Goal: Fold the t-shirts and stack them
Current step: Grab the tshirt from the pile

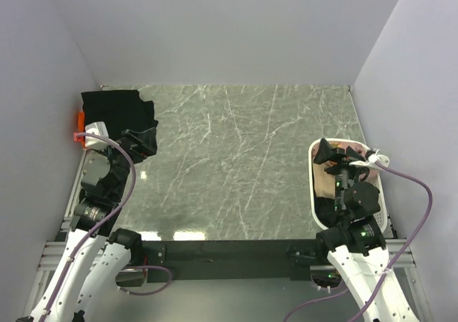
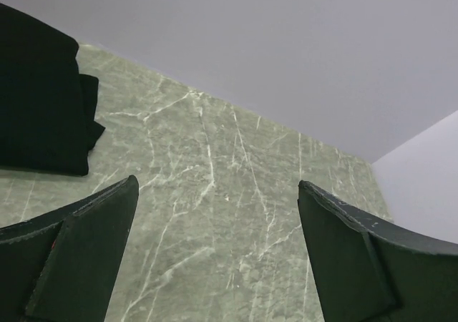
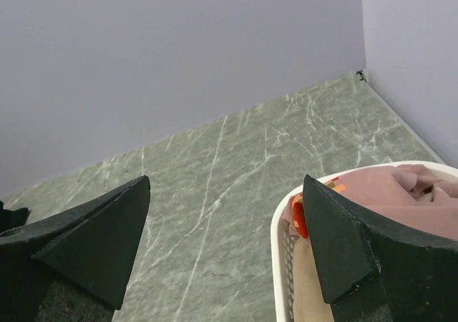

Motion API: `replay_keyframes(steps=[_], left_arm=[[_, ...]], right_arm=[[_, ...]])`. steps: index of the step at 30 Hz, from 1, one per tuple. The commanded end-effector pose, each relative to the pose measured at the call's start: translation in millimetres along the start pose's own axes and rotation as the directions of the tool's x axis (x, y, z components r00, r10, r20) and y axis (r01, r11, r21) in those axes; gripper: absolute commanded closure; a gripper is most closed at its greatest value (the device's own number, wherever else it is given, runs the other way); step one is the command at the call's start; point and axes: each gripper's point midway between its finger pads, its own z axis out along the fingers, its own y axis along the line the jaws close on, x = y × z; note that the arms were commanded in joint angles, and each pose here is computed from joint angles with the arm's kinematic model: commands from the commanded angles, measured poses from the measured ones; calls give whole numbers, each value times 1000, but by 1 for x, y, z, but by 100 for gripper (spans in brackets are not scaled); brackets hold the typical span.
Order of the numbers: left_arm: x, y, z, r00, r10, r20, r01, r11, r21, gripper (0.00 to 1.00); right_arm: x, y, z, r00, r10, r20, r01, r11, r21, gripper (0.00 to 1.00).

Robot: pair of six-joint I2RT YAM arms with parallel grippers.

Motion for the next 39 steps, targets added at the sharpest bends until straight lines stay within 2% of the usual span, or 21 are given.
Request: replay_keyframes(steps=[1,7,11,14,16,19,24,26,31,35,36,37,38,39], left_arm=[[-9,3,0,999,-2,37,4,1000,-29,1],[-3,7,3,1000,-1,16,2,999,-46,1],[5,8,10,1000,6,-19,-7,998,-55,1],[12,9,14,999,11,-46,-13,998,-57,1],[15,10,16,998,14,-62,-18,998,-65,1],[17,11,16,997,13,-70,-18,997,-72,1],[23,11,17,997,11,-81,-16,998,-60,1],[25,11,19,996,12,-88,-18,998,-60,1],[31,10,22,994,14,-110,-20,998,-53,1],[31,9,23,994,14,-111,-20,998,-52,1],[31,10,23,994,14,-111,-20,998,-54,1],[30,10,23,994,14,-109,-20,998,-54,1],[30,10,23,994,14,-106,-20,998,-56,1],[29,10,22,995,14,-103,-19,998,-56,1]], right_arm=[[-6,-4,1,1000,12,5,-13,999,37,7],[-9,-17,-2,1000,9,-28,-6,992,124,6],[-7,-32,1,998,21,-66,-4,968,250,4],[4,-45,7,990,0,-140,51,933,357,3],[23,-60,8,970,-27,-241,136,884,447,2],[37,-68,11,946,-37,-322,206,836,509,2],[48,-85,15,926,-8,-378,235,794,561,2],[55,-89,17,915,8,-404,237,799,552,2],[72,-112,14,879,6,-477,327,721,611,2],[94,-117,17,845,22,-534,354,725,591,2],[100,-118,19,835,27,-549,361,728,583,2],[102,-120,18,833,30,-553,364,724,587,7],[104,-123,18,831,33,-555,367,717,592,12],[102,-122,19,837,33,-546,359,721,593,22]])
